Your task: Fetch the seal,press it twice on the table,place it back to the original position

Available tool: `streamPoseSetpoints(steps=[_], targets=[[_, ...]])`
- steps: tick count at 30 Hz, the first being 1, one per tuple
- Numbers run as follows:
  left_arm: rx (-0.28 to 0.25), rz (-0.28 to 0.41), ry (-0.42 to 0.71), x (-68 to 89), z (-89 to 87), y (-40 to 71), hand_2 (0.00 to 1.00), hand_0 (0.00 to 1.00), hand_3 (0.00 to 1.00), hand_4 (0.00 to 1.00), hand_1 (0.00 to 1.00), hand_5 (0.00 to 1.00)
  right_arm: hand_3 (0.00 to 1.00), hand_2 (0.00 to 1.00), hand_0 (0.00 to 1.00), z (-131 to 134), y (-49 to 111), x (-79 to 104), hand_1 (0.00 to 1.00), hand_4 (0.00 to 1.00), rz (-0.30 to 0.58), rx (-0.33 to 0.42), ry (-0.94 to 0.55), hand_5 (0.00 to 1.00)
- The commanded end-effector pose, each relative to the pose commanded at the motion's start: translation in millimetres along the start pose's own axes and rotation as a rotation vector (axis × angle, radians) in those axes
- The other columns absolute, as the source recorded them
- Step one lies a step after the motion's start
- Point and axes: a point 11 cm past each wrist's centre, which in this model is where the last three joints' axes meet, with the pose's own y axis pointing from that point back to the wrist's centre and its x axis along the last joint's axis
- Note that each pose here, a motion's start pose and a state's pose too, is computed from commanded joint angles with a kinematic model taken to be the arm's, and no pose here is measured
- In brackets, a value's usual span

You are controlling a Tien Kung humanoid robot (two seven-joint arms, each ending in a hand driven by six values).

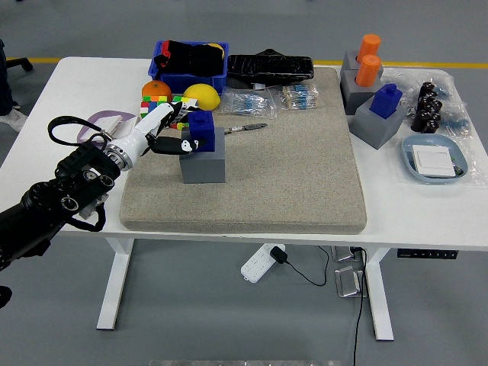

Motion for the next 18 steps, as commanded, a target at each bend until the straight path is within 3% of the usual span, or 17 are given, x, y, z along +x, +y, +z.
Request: streamPoseSetpoints(steps=[18], targets=[[0.007,-0.002,0.009,-0.1,-0.4,-0.3,0.502,0.823,0.676,0.579,0.673,0.002,0.617,0.664,0.76,0.0,0.0,0.5,0.673,0.785,0.002,0.0,0.0,0.504]])
